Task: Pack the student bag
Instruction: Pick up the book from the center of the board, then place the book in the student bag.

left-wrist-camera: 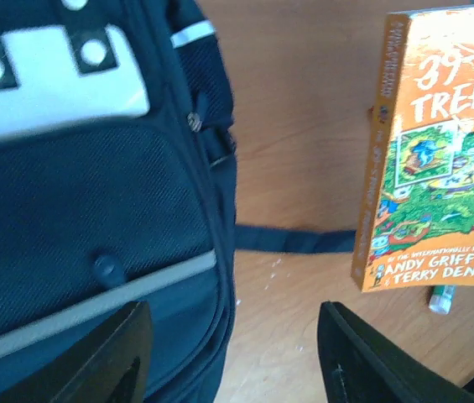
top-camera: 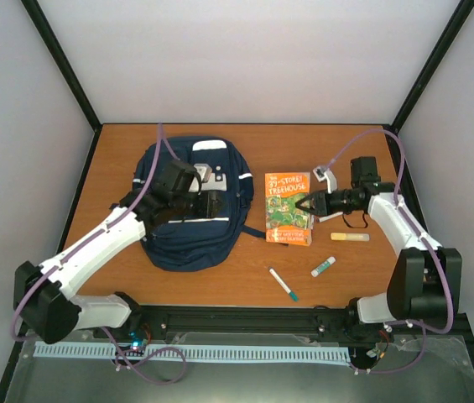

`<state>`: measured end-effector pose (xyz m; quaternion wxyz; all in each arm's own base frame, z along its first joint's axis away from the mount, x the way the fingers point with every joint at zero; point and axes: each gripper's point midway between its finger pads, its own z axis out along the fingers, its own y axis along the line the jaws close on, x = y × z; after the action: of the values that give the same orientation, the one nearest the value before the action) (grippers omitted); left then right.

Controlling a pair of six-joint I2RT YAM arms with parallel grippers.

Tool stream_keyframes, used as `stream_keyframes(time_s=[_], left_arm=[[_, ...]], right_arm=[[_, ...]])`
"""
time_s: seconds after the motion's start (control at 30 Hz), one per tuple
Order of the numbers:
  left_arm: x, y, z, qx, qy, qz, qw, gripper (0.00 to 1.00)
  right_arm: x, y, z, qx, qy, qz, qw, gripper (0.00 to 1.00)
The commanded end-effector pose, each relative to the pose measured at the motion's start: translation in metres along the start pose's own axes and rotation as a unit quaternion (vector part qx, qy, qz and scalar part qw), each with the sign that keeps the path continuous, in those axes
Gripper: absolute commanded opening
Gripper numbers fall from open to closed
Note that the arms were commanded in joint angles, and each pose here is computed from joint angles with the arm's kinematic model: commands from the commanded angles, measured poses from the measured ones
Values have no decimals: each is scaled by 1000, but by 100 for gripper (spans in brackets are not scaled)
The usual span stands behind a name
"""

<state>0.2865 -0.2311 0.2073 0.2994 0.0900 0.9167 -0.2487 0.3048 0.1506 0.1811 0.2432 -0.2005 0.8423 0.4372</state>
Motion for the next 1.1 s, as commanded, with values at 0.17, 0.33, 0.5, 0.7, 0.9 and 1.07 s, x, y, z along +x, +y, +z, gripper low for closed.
stream_keyframes(time_s=[0.17, 0.33, 0.5, 0.7, 0.9, 1.07], left_arm=[[66, 29, -35, -66, 106, 33, 992, 56], [101, 31, -34, -94, 166, 62, 980, 61], [124, 32, -25, -121, 223, 84, 964, 59], [128, 35, -15, -167, 238, 118, 949, 56], [132, 33, 0, -178, 247, 145, 941, 55], [132, 35, 12, -202, 242, 185, 931, 53]], right_arm=[[-5, -3, -18, 14, -40, -56, 997, 3], [-3, -3, -16, 2, -39, -50, 998, 3], [-3, -4, -14, -8, -37, -47, 998, 3], [-2, -3, -15, -11, -37, -46, 998, 3], [-2, -3, -17, -12, -39, -43, 998, 3], [-2, -5, -18, -14, -41, -37, 998, 3]])
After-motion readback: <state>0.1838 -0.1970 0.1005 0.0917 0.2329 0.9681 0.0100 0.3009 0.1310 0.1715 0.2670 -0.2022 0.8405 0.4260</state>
